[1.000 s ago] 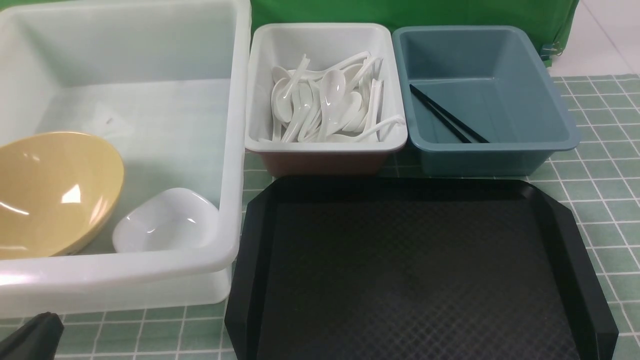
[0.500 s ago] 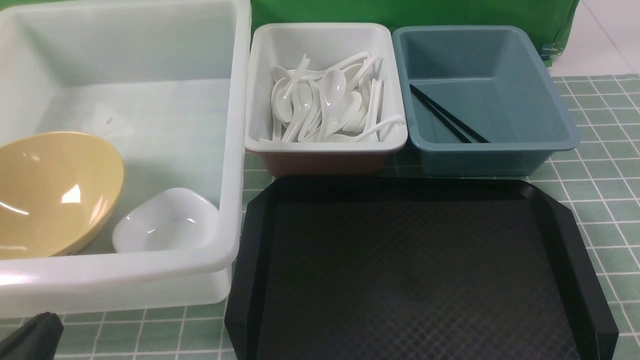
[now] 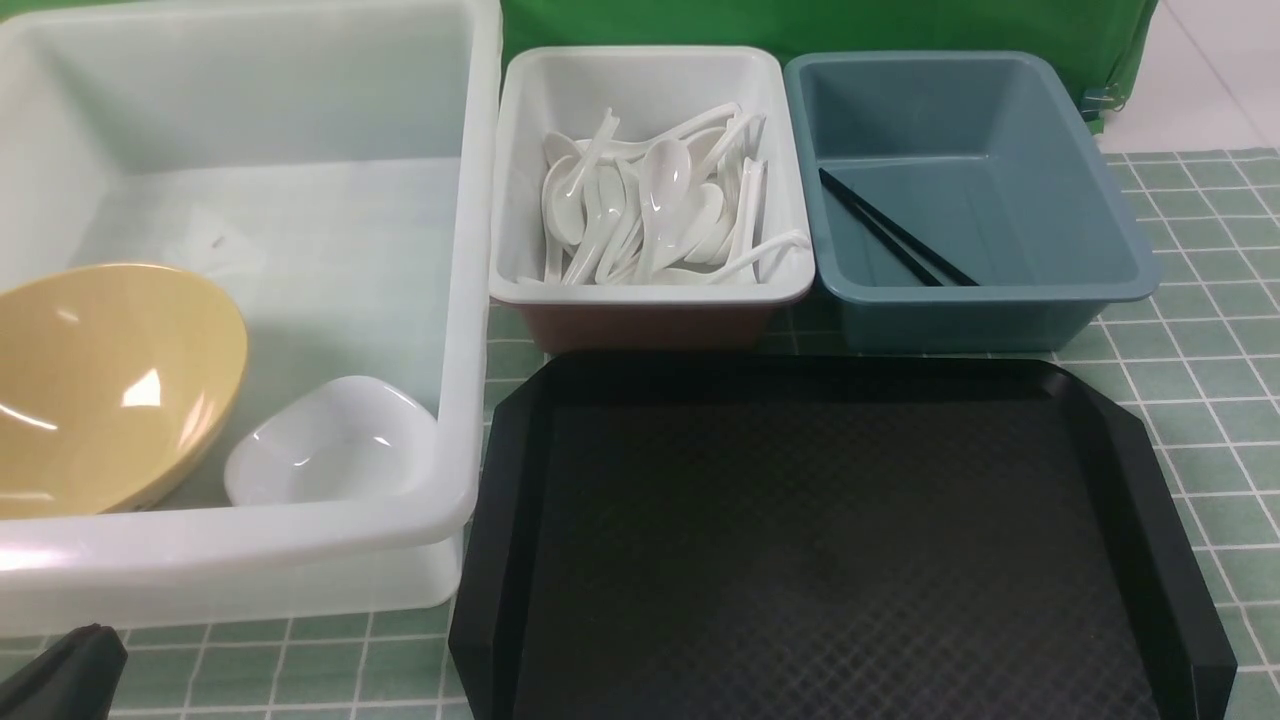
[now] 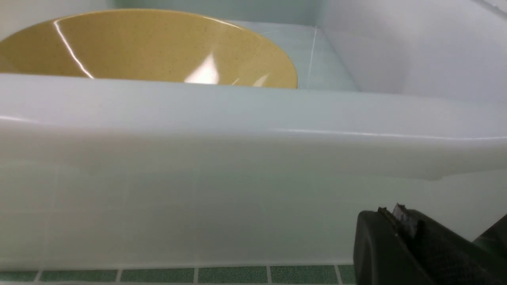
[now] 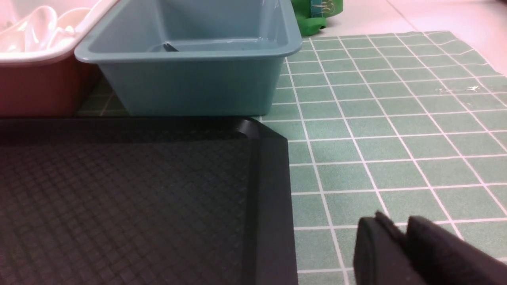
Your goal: On blue table put chopsticks spoon bowls plates into blue grey white boxes.
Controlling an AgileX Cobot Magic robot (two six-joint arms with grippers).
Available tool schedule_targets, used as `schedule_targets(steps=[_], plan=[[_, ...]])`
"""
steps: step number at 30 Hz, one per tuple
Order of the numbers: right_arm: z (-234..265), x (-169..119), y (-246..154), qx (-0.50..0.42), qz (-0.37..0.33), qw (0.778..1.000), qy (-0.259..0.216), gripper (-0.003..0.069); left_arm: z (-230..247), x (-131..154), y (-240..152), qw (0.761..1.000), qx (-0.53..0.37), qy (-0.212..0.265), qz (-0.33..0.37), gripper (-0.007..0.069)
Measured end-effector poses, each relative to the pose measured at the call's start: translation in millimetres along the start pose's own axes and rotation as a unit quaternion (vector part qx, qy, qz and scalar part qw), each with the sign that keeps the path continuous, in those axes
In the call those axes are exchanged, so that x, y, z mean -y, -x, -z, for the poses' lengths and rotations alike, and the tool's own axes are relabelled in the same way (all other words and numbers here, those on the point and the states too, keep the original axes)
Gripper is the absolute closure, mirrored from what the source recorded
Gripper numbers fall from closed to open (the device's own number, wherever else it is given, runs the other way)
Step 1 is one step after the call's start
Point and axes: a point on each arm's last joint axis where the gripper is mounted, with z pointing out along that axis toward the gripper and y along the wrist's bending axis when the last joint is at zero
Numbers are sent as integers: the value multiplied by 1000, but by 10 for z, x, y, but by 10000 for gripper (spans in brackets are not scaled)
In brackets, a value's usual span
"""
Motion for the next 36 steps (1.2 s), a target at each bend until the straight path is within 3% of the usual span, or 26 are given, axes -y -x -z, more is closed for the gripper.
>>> schedule_targets(steps=[36], plan=[[0,0,0,0,0,1000,0,476,0,0,0,1000,0,0,-1,622]])
